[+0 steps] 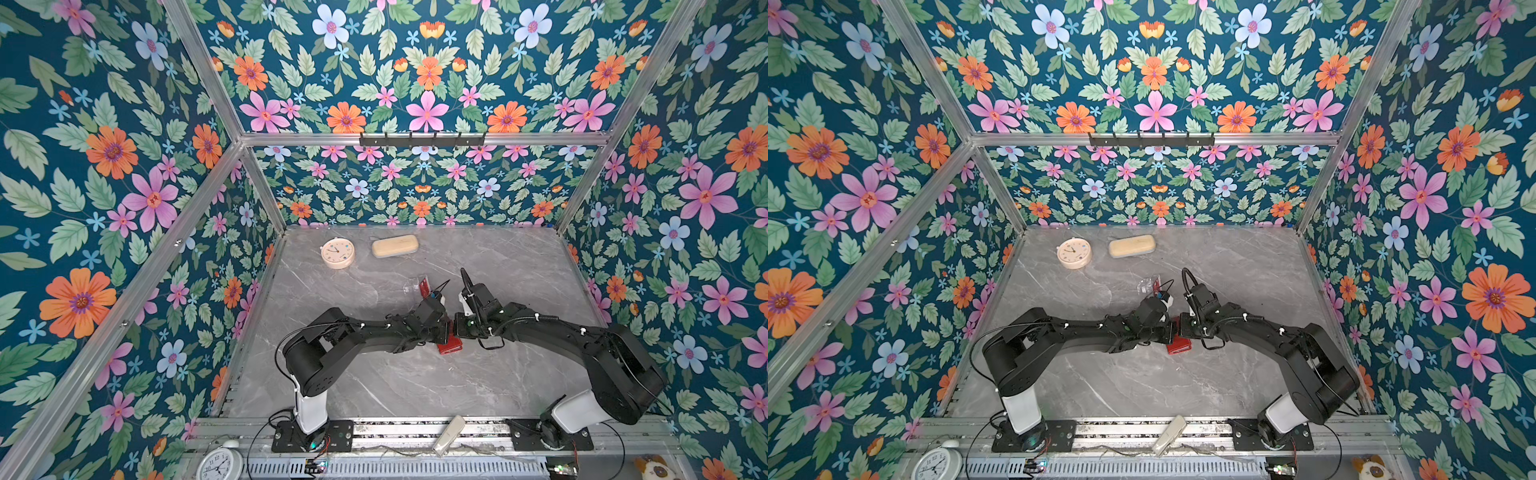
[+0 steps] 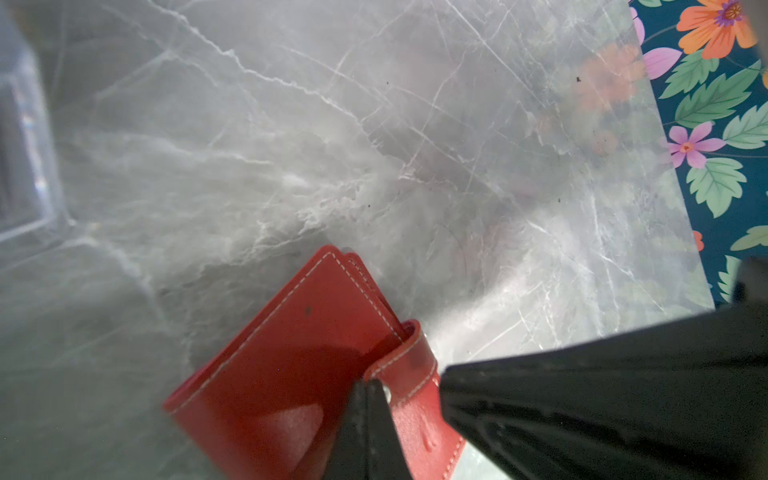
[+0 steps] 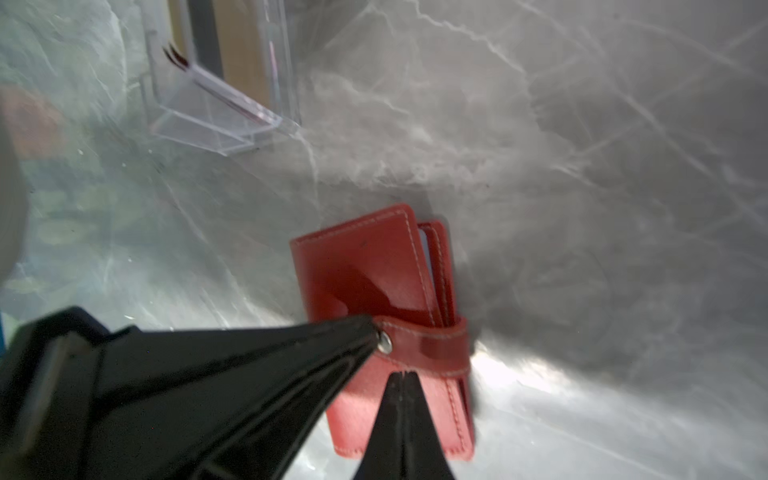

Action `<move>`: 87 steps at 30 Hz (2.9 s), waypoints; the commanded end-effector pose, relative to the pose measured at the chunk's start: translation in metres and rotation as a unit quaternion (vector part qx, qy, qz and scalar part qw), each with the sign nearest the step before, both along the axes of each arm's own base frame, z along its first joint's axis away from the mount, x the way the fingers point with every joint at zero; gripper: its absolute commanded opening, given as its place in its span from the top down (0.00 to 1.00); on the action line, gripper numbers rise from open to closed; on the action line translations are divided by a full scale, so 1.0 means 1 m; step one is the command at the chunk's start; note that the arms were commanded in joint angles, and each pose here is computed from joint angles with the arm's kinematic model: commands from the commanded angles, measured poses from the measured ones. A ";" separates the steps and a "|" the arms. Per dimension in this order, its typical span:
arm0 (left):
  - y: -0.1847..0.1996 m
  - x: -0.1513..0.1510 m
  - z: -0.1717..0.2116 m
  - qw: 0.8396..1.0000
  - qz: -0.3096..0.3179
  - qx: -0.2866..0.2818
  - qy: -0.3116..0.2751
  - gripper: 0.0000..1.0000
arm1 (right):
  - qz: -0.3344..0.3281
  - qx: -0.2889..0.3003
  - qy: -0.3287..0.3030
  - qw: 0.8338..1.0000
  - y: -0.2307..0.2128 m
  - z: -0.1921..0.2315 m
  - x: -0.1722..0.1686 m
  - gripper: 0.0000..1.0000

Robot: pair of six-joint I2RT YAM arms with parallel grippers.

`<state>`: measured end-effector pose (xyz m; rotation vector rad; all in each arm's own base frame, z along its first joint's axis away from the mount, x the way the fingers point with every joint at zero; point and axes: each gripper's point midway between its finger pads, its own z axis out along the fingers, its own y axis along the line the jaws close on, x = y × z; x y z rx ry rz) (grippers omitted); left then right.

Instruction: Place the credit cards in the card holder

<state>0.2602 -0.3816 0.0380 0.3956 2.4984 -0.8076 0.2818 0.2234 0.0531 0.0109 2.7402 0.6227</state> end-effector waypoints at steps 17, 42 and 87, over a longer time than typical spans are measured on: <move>0.017 -0.007 -0.024 0.999 0.011 0.044 0.026 1.00 | -0.012 -0.014 0.048 0.999 -0.002 -0.041 -0.008 0.98; 0.107 0.043 0.080 0.950 0.097 0.207 -0.211 0.27 | -0.054 -0.231 -0.124 0.964 -0.083 0.033 0.033 0.57; 0.443 0.107 0.098 0.765 0.478 0.290 -0.318 0.00 | -0.248 -0.241 -0.355 0.869 -0.262 0.074 0.101 0.39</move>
